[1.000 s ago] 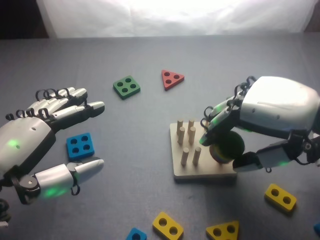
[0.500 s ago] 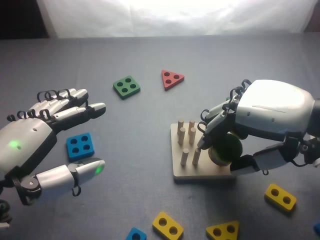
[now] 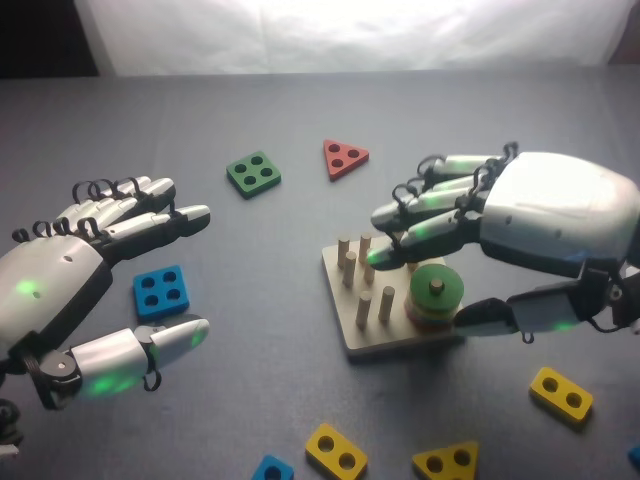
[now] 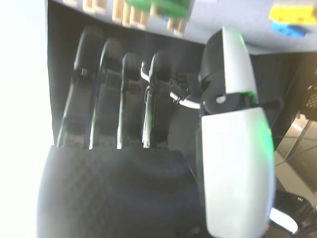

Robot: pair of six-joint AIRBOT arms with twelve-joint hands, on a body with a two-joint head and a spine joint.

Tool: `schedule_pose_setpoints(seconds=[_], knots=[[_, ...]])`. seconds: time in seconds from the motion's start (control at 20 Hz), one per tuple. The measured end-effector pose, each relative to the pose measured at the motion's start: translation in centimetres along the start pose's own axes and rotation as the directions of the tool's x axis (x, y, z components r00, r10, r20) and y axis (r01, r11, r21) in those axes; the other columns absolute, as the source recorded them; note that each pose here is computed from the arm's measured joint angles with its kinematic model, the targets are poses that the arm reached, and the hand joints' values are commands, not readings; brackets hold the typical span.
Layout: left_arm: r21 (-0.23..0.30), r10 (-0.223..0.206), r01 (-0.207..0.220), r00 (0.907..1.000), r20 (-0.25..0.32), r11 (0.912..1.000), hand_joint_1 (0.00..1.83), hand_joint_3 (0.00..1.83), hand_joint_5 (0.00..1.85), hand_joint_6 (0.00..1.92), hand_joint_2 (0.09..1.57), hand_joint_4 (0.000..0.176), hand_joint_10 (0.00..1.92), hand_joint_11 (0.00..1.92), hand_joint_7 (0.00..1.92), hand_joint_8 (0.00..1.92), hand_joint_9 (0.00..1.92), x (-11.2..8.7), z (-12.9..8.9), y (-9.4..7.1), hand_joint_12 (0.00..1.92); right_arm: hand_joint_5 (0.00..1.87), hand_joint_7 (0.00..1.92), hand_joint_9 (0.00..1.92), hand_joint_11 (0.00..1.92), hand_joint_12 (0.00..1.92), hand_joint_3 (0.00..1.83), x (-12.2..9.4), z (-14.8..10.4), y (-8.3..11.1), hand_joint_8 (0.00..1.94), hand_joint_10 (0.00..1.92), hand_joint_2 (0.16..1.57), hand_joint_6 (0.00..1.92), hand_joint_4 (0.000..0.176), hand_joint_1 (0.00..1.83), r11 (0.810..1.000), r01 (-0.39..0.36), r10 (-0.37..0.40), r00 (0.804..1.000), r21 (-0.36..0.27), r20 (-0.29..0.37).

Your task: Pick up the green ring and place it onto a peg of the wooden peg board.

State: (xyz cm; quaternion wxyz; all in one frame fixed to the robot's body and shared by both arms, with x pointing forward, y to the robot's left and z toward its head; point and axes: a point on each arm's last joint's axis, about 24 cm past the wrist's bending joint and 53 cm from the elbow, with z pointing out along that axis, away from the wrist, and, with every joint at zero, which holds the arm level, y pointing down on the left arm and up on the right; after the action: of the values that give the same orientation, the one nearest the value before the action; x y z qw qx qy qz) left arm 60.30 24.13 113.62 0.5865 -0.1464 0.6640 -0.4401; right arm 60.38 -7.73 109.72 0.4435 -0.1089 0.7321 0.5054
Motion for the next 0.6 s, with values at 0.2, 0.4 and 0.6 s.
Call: schedule_pose_setpoints(seconds=[0.2,0.4,0.6], knots=[[0.021,-0.024,0.023,0.9995,0.020,0.9995,0.78,0.00,0.43,0.00,1.11,0.043,0.01,0.00,0.19,0.00,0.19,-0.5,0.0,-0.5,0.65,0.71,0.53,0.45,0.00,0.92,0.00,-2.7,-2.2,0.5,0.02,0.02,1.02,0.01,0.000,1.03,0.997,-0.079,0.081,0.990,-0.027,0.114],[0.077,-0.046,0.041,0.9970,0.063,0.9962,0.80,0.00,0.43,0.00,1.09,0.022,0.01,0.00,0.32,0.00,0.21,-1.3,-0.4,-2.0,0.44,0.67,0.58,0.52,0.14,0.76,0.00,-7.1,-6.4,-0.4,0.00,0.01,1.10,0.00,0.000,0.98,0.989,-0.145,0.148,0.940,-0.033,0.307],[0.155,-0.043,0.025,0.9922,0.117,0.9876,0.62,0.00,0.29,0.00,1.12,0.000,0.00,0.00,0.33,0.00,0.30,-3.1,-0.8,-4.2,0.74,0.67,0.66,0.68,0.45,0.73,0.00,-11.0,-10.1,1.7,0.00,0.02,1.19,0.00,0.000,0.95,0.995,-0.065,0.094,0.874,-0.077,0.477]])
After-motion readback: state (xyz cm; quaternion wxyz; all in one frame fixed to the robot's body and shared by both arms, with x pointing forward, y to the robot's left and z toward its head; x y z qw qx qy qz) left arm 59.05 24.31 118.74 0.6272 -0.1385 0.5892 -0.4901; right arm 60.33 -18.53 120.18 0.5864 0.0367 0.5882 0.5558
